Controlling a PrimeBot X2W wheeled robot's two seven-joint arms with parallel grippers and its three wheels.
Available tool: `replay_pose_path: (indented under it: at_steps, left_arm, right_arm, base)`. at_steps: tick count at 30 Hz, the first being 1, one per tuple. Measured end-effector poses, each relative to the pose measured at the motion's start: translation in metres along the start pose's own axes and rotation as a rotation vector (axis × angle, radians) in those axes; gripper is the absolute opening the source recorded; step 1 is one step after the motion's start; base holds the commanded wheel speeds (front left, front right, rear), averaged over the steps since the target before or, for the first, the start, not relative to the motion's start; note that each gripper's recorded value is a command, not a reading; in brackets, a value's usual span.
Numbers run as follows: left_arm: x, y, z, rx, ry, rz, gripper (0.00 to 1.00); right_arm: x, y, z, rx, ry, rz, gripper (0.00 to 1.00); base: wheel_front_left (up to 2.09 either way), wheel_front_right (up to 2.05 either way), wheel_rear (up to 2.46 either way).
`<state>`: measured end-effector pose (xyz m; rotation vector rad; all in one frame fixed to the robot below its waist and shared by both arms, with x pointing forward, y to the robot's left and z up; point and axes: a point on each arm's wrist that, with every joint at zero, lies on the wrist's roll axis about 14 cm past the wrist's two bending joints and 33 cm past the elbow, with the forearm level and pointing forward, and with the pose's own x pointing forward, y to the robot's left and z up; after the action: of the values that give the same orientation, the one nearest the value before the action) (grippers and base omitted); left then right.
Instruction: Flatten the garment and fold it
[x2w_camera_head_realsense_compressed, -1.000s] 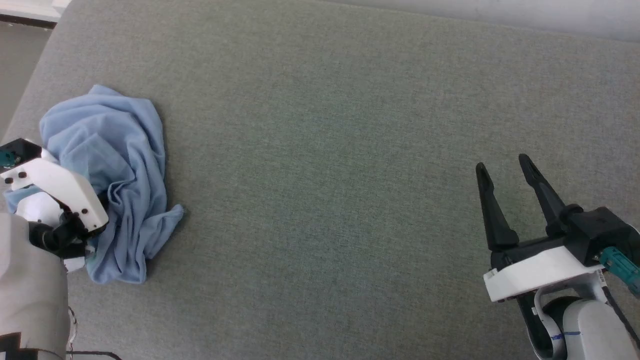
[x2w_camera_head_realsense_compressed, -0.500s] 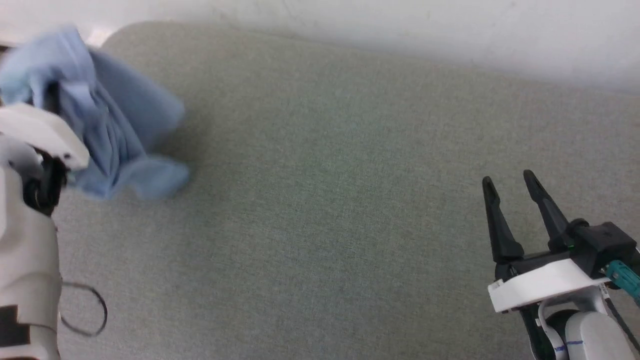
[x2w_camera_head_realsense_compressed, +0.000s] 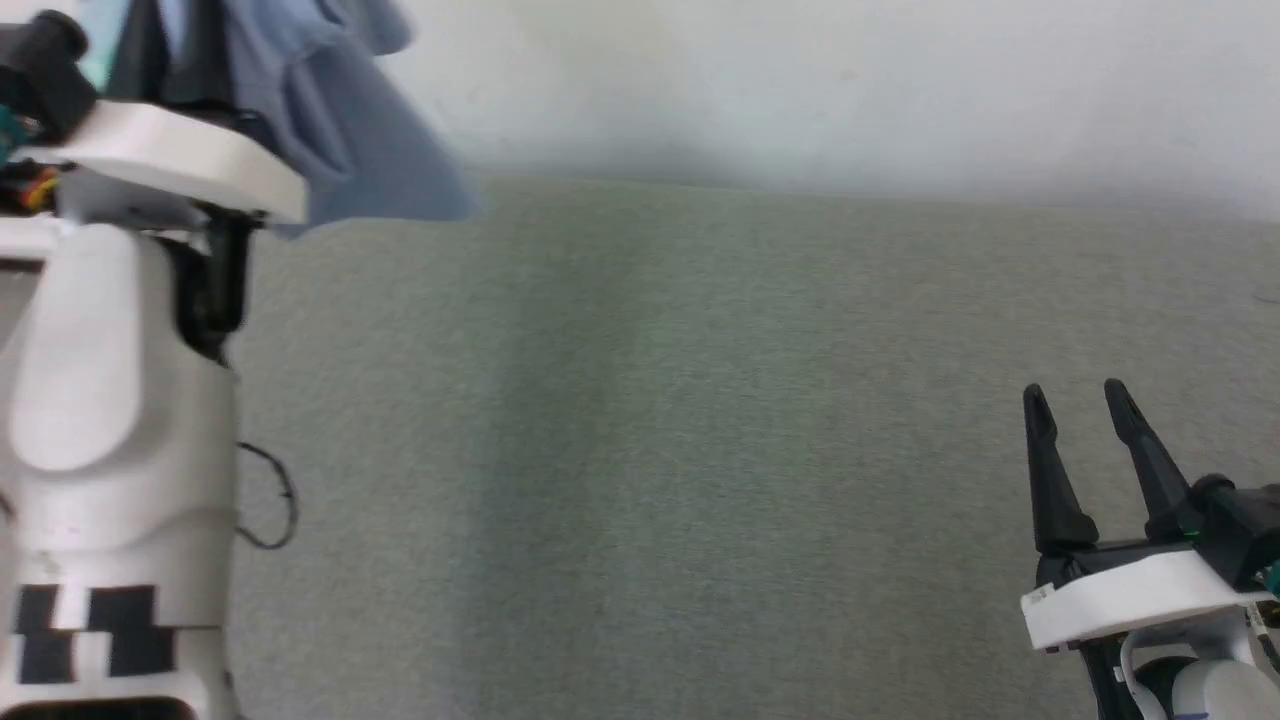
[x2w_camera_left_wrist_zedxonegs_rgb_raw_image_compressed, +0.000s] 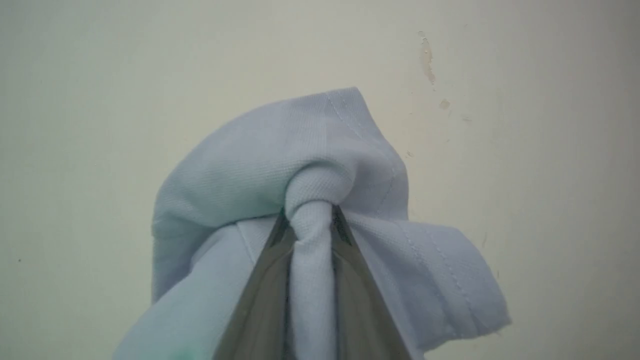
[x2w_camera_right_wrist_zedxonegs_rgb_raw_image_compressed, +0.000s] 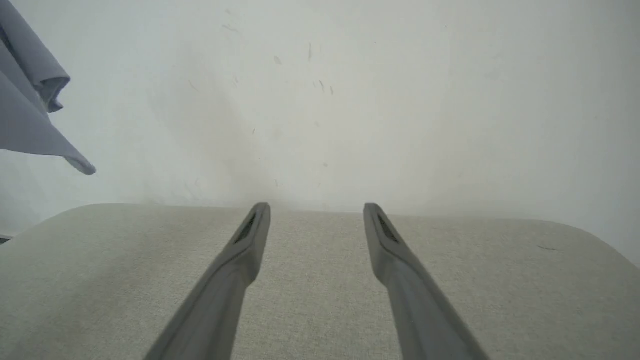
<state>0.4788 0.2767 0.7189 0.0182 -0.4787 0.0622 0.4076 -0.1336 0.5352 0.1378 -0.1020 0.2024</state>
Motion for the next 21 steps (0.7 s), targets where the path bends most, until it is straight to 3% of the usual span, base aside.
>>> replay_pose_path:
  at_steps: [5, 11, 15, 19, 20, 21]
  left_arm:
    - [0.000, -0.096, -0.014, -0.163, 0.008, -0.182, 0.00]
    - [-0.048, -0.214, -0.063, -0.374, 0.173, -0.402, 0.00]
    - [-0.105, -0.259, -0.117, -0.435, 0.374, -0.496, 0.00]
    - [-0.174, -0.271, -0.166, -0.467, 0.565, -0.499, 0.00]
    - [-0.188, -0.272, -0.172, -0.471, 0.595, -0.500, 0.24]
    - [-0.201, -0.273, -0.177, -0.472, 0.619, -0.505, 0.84]
  right_arm:
    - [-0.027, -0.033, 0.008, -0.016, -0.009, -0.107, 1.00]
    - [-0.060, -0.069, 0.014, -0.019, -0.014, -0.236, 1.00]
    - [-0.075, -0.081, 0.014, -0.016, -0.013, -0.285, 1.00]
    - [-0.086, -0.088, 0.012, -0.018, -0.005, -0.318, 1.00]
    - [-0.088, -0.090, 0.012, -0.014, -0.005, -0.327, 1.00]
    - [-0.090, -0.092, 0.011, -0.011, -0.006, -0.334, 1.00]
  base:
    - [0.00, 0.00, 0.00]
    - [0.00, 0.00, 0.00]
    - [0.00, 0.00, 0.00]
    - [0.00, 0.00, 0.00]
    - [0.00, 0.00, 0.00]
    - [0.00, 0.00, 0.00]
